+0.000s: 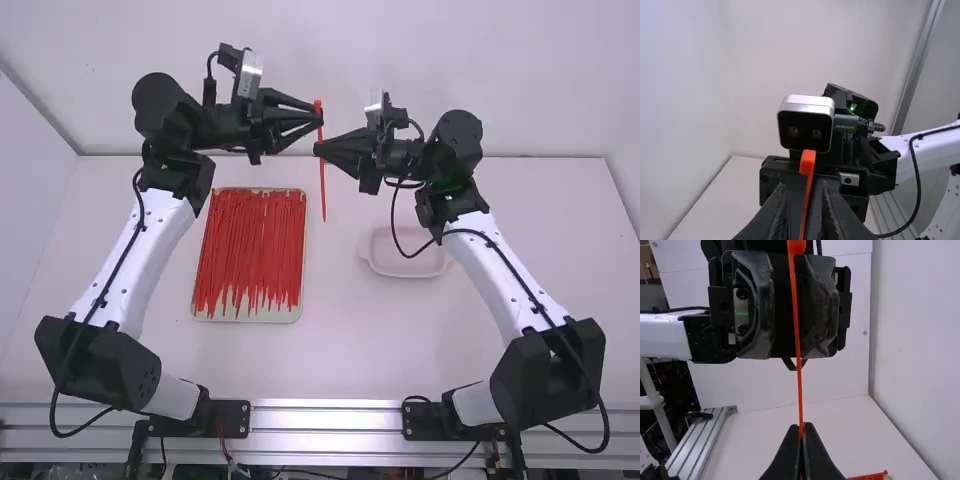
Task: Fasten the cable tie
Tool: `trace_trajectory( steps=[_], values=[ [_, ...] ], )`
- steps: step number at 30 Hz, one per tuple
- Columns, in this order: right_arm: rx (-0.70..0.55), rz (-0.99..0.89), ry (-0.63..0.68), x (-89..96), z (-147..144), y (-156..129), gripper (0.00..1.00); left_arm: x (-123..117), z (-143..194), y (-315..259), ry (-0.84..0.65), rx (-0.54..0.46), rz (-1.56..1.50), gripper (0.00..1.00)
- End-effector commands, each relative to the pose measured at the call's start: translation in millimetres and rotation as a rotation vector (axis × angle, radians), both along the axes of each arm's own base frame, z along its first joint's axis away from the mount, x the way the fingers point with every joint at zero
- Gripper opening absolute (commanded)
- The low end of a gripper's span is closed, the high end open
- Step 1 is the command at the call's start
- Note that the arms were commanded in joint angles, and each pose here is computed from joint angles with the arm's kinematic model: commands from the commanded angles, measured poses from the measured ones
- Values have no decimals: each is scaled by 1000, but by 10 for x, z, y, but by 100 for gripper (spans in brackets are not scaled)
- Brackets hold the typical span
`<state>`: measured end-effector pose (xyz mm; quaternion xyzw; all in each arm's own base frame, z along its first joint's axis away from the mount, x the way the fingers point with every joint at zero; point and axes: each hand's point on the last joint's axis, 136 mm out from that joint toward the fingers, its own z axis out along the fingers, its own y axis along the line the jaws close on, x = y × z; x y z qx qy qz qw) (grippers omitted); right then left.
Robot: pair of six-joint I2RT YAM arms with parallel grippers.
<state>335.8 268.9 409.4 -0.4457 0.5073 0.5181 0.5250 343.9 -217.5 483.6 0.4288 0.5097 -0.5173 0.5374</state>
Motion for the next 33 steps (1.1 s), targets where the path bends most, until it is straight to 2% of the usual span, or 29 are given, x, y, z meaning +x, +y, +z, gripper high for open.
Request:
trace_trajectory(
  steps=[1, 6, 10, 14, 16, 17, 18, 19, 24, 27, 33],
  values=[
    [6, 1, -16, 13, 70, -1, 0, -43, 133, -8, -45, -10, 2, 17],
    [6, 0, -16, 14, 70, -2, 0, -51, 141, -10, -53, -11, 1, 15],
    [6, 3, -17, 6, 71, 8, 0, -49, 140, -10, -52, -11, 1, 2],
    [6, -1, -18, 18, 72, -8, 0, -21, 147, -9, -41, -18, 16, 2],
    [6, -4, -16, 25, 71, -15, 0, 72, 131, 14, -7, -28, 58, 2],
    [6, -2, -7, 24, 70, -14, 16, 129, 119, 39, 14, -33, 83, 2],
    [7, -2, 4, 25, 71, -14, 18, 147, 117, 50, 21, -35, 92, 2],
    [10, -3, 35, 31, 72, -17, 99, 184, 109, 82, 33, -37, 108, 2],
    [9, -12, 138, 94, 42, -125, 100, 331, 85, 277, 62, -41, 178, 2],
    [-10, 21, 122, 37, -2, -108, 100, 446, 58, 369, 93, -50, 236, 2],
    [-95, 12, 139, 60, -356, -90, 100, 739, -147, 534, 147, -24, 398, 2]
  ],
)
